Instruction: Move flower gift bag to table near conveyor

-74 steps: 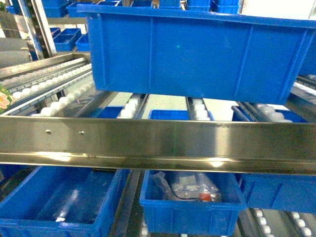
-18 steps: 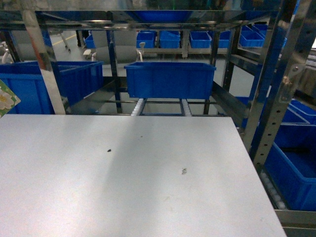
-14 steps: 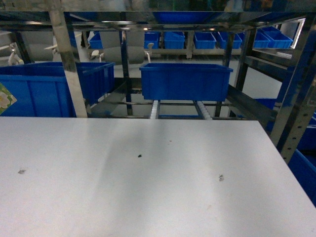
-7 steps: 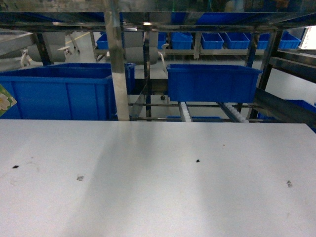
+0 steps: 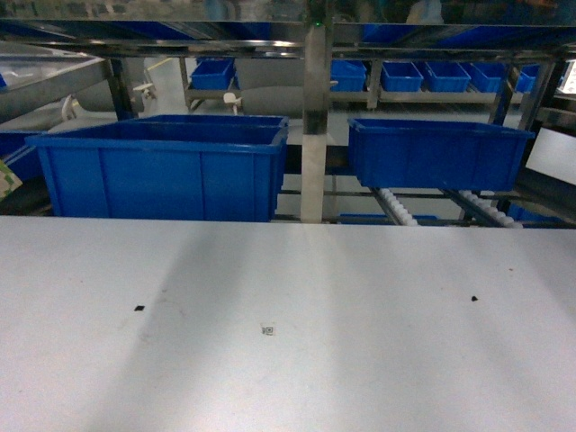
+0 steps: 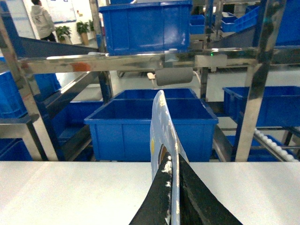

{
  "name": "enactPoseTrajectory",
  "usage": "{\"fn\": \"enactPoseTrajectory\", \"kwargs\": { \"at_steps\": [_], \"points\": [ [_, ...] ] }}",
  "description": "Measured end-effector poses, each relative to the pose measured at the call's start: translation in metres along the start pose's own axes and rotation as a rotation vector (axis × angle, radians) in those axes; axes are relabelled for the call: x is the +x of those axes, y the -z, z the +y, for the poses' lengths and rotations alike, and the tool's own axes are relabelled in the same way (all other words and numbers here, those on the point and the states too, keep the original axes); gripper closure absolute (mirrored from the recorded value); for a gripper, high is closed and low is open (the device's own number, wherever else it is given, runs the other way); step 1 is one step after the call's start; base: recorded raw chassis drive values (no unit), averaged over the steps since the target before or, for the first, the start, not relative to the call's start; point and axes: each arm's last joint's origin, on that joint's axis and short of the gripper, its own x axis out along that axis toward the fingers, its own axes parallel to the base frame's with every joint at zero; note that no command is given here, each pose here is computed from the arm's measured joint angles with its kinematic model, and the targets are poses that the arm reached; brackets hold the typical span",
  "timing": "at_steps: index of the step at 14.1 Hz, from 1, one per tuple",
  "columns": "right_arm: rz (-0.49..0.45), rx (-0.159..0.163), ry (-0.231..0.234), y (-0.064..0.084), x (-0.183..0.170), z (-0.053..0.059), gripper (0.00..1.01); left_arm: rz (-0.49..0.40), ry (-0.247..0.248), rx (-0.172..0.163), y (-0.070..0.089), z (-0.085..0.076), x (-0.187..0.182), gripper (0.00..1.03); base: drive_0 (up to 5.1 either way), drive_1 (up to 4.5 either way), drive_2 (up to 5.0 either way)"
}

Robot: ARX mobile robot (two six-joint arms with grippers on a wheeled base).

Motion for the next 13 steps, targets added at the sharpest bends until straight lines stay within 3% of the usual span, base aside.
{"fn": "enactPoseTrajectory", "kwargs": {
  "at_steps": [11, 12, 13],
  "points": [
    [0.011, 0.001, 0.004, 0.002, 0.001, 0.000, 0.99, 0.003, 0.005, 0.001, 0.001, 0.000, 0.001, 1.01, -0.1, 0.75, -0.9],
    [0.012, 0.003, -0.004, 0.002, 0.001, 0.000, 0.99, 0.004, 0.004, 0.001, 0.001, 0.000, 0.001, 1.01, 0.0, 0.00, 0.0],
    [-0.005, 0.003, -0.047, 0.006, 0.010, 0.001, 0.99, 0.005, 0.005, 0.002, 0.001, 0.000, 0.001, 1.01, 0.0, 0.00, 0.0]
  ]
}}
